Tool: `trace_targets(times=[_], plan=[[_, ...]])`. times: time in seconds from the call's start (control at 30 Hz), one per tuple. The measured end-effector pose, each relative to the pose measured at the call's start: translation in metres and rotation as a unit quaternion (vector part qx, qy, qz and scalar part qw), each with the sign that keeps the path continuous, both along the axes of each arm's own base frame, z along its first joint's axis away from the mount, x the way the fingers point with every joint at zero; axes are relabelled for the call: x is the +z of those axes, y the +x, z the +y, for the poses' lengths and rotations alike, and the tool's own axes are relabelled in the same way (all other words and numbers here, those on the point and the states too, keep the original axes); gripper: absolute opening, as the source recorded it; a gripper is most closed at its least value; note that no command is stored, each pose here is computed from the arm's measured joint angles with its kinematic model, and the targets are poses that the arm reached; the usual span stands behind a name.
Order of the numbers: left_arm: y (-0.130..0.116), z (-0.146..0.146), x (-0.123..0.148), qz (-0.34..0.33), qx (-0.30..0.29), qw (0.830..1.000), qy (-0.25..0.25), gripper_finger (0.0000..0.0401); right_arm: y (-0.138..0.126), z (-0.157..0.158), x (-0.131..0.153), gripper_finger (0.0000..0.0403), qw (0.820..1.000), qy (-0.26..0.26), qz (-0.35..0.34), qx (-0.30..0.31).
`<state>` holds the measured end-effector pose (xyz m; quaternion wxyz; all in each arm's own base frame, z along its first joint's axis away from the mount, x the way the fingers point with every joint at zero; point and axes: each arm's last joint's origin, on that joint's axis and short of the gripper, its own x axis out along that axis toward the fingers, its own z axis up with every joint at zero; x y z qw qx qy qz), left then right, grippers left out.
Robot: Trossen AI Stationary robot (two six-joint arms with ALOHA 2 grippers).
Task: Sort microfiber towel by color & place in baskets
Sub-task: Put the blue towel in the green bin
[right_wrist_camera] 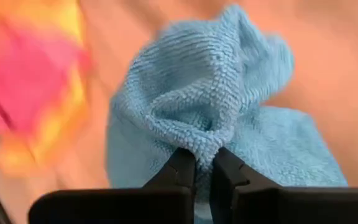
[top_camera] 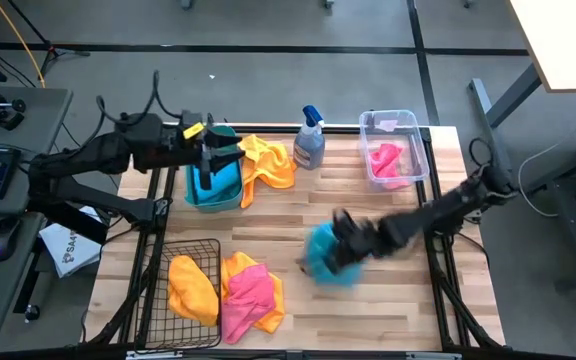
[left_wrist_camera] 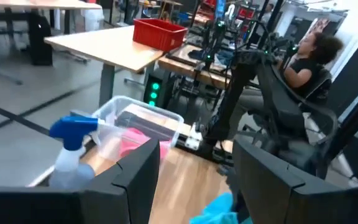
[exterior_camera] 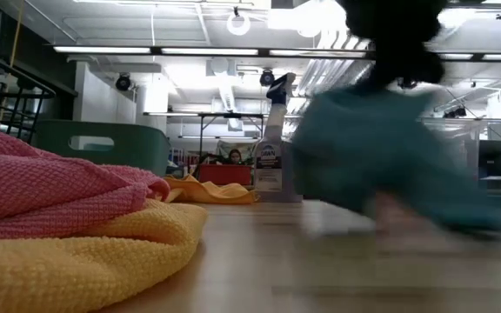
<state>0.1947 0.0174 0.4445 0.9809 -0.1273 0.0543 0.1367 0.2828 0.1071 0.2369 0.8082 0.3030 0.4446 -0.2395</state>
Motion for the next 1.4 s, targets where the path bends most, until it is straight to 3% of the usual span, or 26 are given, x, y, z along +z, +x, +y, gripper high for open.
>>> trace_targets(times=[0.13,0.27,0.37,0.47,0.7,0.97,1.1,1.2,1.3,1.4], plan=[[-0.002,0.0,0.001,0.001,0.002,1.0,0.005,0.019,0.045,-0.05,0.056,0.0004,0.986,-0.081,-0.144,0.027],[-0.009,-0.002,0.004,-0.012,-0.005,1.0,-0.005,0.019,0.073,-0.097,0.116,0.0003,0.943,-0.149,-0.296,0.042],[-0.013,-0.002,0.008,-0.033,-0.01,0.999,-0.013,0.019,0.086,-0.126,0.145,0.0002,0.915,-0.186,-0.356,0.045],[-0.016,-0.002,0.015,-0.063,-0.009,0.998,-0.01,0.019,0.102,-0.147,0.155,0.0002,0.899,-0.206,-0.384,0.053],[-0.017,-0.002,0.031,-0.141,-0.009,0.99,0.017,0.019,0.159,-0.171,0.132,0.0001,0.894,-0.207,-0.389,0.082],[-0.019,-0.002,0.034,-0.157,-0.009,0.987,0.018,0.019,0.223,-0.195,0.106,0.0001,0.876,-0.222,-0.42,0.083],[-0.018,-0.002,0.034,-0.155,-0.008,0.988,0.018,0.019,0.245,-0.206,0.079,0.0003,0.888,-0.193,-0.411,0.067],[-0.018,-0.002,0.034,-0.154,-0.009,0.988,0.018,0.019,0.256,-0.21,0.06,0.0016,0.898,-0.141,-0.413,0.057],[-0.018,-0.002,0.034,-0.153,-0.009,0.988,0.018,0.0191,0.263,-0.211,0.036,0.0047,0.912,-0.082,-0.396,0.062],[-0.018,-0.002,0.034,-0.153,-0.009,0.988,0.018,0.0191,0.265,-0.211,0.02,0.0099,0.926,-0.059,-0.367,0.069]])
